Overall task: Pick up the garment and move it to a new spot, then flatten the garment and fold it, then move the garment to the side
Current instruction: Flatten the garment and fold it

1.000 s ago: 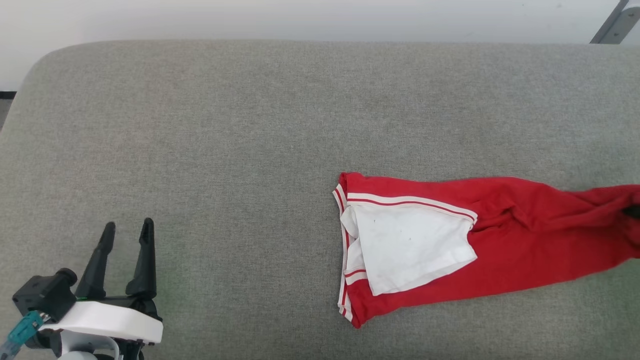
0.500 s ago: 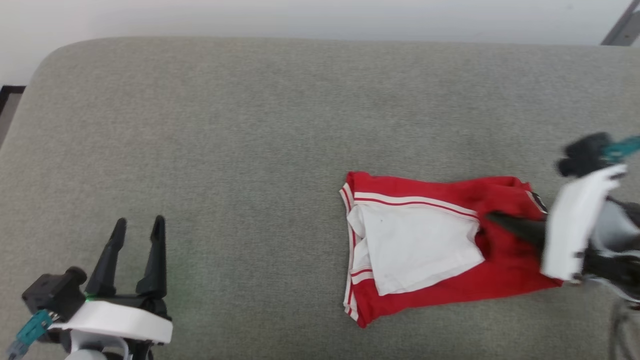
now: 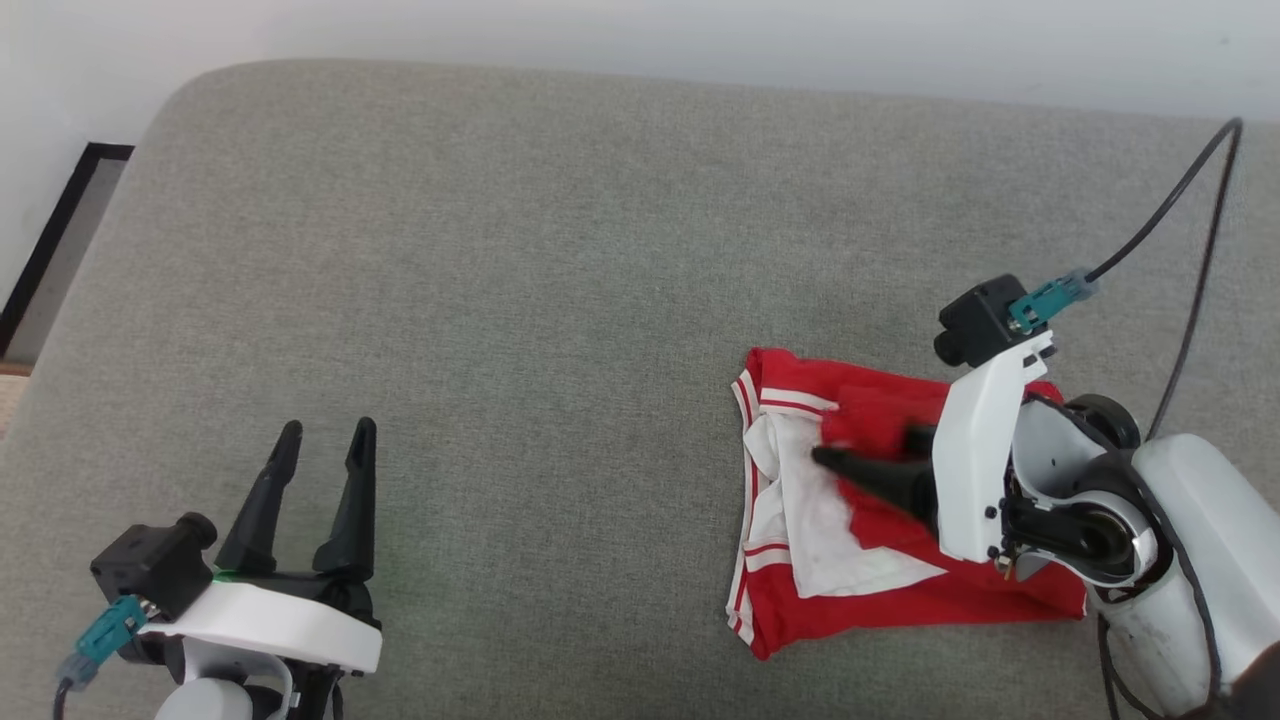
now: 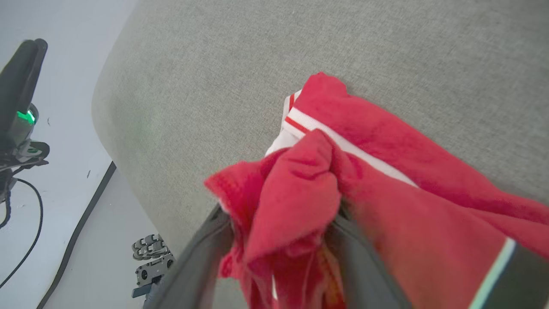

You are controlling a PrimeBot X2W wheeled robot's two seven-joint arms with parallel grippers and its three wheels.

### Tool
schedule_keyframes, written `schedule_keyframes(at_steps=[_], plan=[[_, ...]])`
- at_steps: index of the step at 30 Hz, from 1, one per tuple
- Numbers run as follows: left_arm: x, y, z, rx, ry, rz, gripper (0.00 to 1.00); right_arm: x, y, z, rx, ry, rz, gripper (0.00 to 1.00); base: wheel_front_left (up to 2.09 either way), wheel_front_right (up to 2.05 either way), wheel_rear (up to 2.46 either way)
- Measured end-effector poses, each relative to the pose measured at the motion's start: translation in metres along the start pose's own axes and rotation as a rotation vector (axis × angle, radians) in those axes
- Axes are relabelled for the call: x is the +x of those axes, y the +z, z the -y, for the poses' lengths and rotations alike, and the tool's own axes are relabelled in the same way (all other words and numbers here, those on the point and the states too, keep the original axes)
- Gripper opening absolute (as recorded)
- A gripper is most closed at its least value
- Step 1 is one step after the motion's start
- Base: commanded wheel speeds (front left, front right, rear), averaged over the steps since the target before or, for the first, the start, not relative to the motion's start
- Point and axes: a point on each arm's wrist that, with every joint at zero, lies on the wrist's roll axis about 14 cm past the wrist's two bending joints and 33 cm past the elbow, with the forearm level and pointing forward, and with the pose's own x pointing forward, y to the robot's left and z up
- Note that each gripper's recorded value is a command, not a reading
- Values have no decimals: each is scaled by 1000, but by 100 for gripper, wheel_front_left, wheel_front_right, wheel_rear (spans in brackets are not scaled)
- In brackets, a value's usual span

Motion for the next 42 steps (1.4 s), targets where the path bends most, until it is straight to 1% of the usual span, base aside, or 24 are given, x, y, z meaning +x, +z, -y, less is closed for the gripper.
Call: schedule_keyframes(at_steps=[3,5,10,11,15,18,21,30,32,35,42], plan=[[-4,1,-8,-18,28,5,100,-9,7,1,-1,-4,28,100,0,0,0],[-8,-3,-11,-48,46,-6,100,-20,14,6,-17,-25,60,100,0,0,0],[-3,2,-11,-36,31,5,100,-54,40,11,-37,-57,212,100,0,0,0],[-3,2,-11,-36,31,5,100,-54,40,11,-37,-57,212,100,0,0,0],[1,7,-6,-30,11,19,100,-86,57,27,-63,-139,360,100,0,0,0],[5,10,-2,-23,-7,29,100,-107,56,43,-86,-216,440,100,0,0,0],[7,12,2,-10,-22,35,100,-127,59,51,-129,-278,543,100,0,0,0],[11,20,13,37,-61,62,100,-178,35,78,-236,-473,788,100,0,0,0],[9,17,16,44,-69,55,100,-188,25,88,-246,-528,818,100,0,0,0],[9,19,20,58,-83,60,100,-196,7,98,-226,-584,854,100,0,0,0],[0,16,20,84,-93,45,100,-209,-19,106,-190,-653,912,100,0,0,0]])
